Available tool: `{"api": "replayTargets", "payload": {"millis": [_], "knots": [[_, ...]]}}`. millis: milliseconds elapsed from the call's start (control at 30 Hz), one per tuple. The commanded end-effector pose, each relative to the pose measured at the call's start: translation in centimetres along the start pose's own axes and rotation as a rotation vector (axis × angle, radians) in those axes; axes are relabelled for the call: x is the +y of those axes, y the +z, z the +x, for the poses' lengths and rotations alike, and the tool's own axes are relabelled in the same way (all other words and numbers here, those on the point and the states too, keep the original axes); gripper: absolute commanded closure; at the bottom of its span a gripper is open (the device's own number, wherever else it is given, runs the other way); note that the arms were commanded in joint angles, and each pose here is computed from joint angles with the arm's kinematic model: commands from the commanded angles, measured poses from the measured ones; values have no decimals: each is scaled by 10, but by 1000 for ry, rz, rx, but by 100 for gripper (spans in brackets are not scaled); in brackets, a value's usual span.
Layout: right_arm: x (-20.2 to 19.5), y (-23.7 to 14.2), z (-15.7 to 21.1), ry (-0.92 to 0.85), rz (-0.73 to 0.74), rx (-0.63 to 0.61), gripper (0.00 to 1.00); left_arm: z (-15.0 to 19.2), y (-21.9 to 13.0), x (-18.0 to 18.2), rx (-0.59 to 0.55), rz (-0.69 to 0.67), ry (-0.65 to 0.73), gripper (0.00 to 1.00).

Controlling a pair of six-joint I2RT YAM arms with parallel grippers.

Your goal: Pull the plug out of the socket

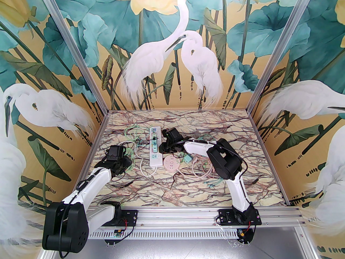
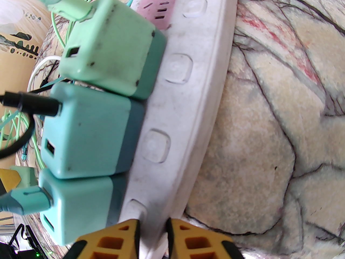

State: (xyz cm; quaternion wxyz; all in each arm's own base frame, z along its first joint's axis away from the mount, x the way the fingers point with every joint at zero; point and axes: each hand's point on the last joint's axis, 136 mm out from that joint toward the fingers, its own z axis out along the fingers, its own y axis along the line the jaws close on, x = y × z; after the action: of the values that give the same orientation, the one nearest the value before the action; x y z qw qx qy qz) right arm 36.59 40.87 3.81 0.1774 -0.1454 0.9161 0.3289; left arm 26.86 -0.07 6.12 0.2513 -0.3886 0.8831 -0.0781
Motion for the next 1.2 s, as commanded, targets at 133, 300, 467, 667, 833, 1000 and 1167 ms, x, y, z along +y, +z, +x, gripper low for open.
{"api": "replayTargets", "payload": {"millis": [133,300,467,667,833,1000,1167], "knots": [[-38,20,51,28,118,136,75,-10,-19,-23,-28,127,-2,41],[-39,21,52,30,118,138,74,-13,-40,-53,-19,280,25,37],[-38,22,53,33,114,141,74,-5,-56,-85,-42,337,158,42],[-38,23,53,39,112,141,73,22,-61,-125,-74,337,379,45],[-36,23,53,41,104,144,73,42,-49,-155,-89,276,580,47],[-35,22,53,40,101,145,73,50,-28,-176,-79,215,684,47],[-36,21,52,42,98,146,76,48,-9,-184,-79,148,713,48]]}}
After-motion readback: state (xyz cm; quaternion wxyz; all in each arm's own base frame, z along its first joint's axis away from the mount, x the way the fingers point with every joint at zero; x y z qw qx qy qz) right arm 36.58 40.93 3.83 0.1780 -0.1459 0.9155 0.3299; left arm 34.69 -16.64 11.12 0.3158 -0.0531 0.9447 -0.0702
